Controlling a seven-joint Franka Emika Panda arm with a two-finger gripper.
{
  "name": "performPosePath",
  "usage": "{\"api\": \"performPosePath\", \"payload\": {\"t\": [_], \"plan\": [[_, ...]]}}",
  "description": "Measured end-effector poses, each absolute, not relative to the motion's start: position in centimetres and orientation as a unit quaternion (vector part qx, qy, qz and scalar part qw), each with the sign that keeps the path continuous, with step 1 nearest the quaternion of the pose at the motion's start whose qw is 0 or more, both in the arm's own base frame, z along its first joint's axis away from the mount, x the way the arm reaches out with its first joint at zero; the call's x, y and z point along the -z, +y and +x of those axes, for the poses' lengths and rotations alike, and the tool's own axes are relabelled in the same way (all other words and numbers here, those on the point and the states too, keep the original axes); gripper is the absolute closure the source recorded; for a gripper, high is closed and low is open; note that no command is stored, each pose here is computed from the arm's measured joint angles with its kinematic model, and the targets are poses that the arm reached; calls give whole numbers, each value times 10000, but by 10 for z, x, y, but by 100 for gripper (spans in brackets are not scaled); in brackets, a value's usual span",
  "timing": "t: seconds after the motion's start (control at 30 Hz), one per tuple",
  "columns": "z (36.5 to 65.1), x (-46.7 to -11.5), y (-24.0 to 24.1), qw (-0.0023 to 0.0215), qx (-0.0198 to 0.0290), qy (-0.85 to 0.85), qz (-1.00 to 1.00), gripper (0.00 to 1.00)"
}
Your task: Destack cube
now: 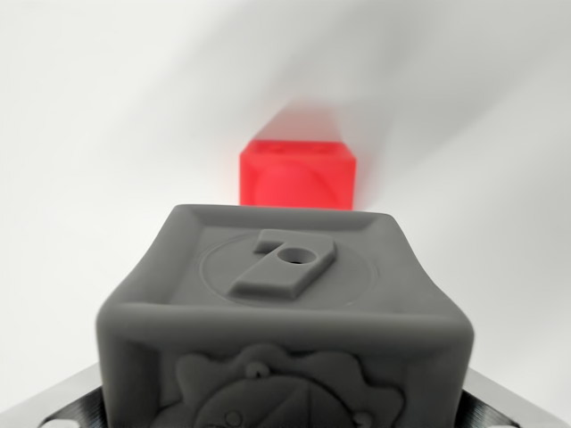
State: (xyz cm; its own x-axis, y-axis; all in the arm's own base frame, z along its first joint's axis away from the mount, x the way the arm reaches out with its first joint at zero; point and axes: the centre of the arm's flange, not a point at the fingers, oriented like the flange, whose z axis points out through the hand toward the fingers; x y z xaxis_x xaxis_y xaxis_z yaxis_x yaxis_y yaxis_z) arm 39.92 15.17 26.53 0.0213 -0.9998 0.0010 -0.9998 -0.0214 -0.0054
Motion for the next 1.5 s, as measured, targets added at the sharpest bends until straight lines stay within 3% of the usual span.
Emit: {"api": "performPosePath", "payload": {"t": [0.13,0.33,0.53,0.7,1.5], "plan": [[401,-269,152,32,34,6946,-7194,100],[407,-263,155,-10,-14,6801,-7331,100],[412,-262,157,1,-10,6670,-7451,100],[418,-259,158,-9,-18,6534,-7570,100],[445,-247,163,-4,-18,5874,-8093,100]]}}
